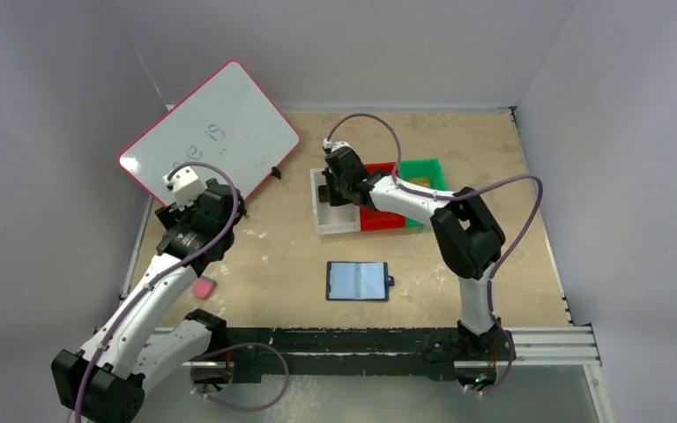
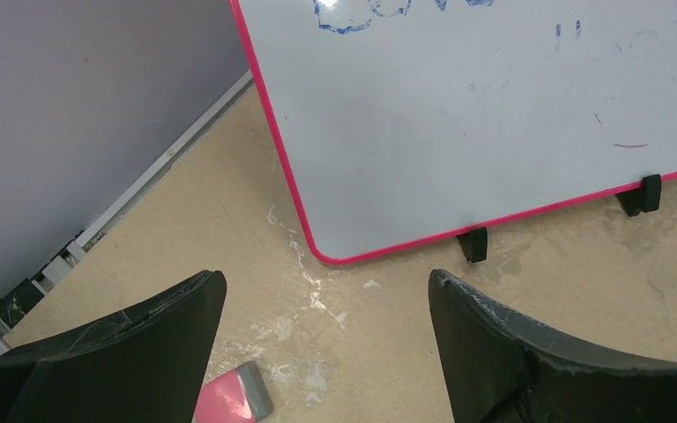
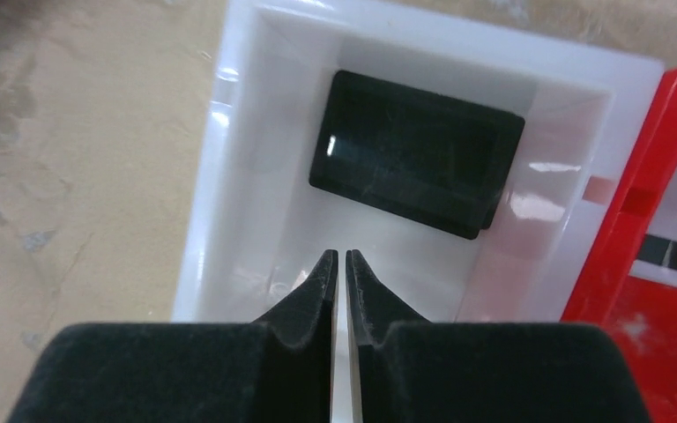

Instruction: Take the credit cards out of the card holder

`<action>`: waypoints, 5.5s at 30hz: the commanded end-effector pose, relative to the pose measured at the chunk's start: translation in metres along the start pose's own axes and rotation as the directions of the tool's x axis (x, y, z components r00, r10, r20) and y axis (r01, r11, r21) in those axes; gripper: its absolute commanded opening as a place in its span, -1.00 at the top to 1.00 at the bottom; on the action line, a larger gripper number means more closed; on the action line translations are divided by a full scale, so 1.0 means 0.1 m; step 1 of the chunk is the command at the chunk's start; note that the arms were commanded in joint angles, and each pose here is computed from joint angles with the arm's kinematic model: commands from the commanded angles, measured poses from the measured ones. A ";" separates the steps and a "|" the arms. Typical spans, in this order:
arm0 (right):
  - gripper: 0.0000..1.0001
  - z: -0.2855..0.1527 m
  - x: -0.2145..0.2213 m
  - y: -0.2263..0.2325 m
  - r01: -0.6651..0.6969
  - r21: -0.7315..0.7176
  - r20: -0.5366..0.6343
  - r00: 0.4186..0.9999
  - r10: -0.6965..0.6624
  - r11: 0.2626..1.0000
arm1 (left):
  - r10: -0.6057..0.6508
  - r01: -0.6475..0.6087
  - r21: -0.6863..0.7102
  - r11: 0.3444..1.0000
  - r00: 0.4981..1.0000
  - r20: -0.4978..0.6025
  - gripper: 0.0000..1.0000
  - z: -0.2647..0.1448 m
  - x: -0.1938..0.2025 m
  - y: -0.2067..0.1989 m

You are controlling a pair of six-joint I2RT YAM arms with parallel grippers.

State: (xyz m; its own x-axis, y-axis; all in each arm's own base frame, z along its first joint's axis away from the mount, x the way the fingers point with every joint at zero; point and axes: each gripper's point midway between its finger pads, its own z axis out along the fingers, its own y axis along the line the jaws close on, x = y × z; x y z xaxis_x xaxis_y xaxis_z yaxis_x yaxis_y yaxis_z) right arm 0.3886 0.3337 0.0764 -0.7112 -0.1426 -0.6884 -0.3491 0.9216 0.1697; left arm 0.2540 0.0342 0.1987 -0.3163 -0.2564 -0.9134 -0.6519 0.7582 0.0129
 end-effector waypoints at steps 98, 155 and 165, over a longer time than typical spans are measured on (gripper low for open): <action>-0.01 -0.76 0.09 0.15 -0.170 0.310 0.217 0.971 0.104 0.935 | -0.028 0.027 0.024 0.999 0.999 0.018 -0.70 -0.03 -0.15 -0.07; -0.64 -1.31 1.09 0.46 -0.331 0.184 0.070 0.944 0.324 0.926 | 0.011 -0.011 0.013 1.000 1.000 -0.008 -0.69 0.01 -0.07 -0.10; -0.68 -1.19 1.57 -0.19 -0.426 0.280 -0.022 0.893 0.450 0.860 | 0.027 -0.026 0.027 0.999 0.999 -0.026 -0.69 0.03 -0.03 -0.15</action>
State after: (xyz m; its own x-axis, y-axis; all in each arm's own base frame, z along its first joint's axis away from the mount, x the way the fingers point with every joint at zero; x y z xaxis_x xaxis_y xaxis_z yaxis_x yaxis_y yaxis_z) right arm 0.2242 0.2618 0.0715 -0.7681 0.2769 -0.5774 0.1528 0.9549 0.2546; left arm 0.2592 0.0272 0.1841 -0.3799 -0.2484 -0.8910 -0.6291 0.7755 0.0521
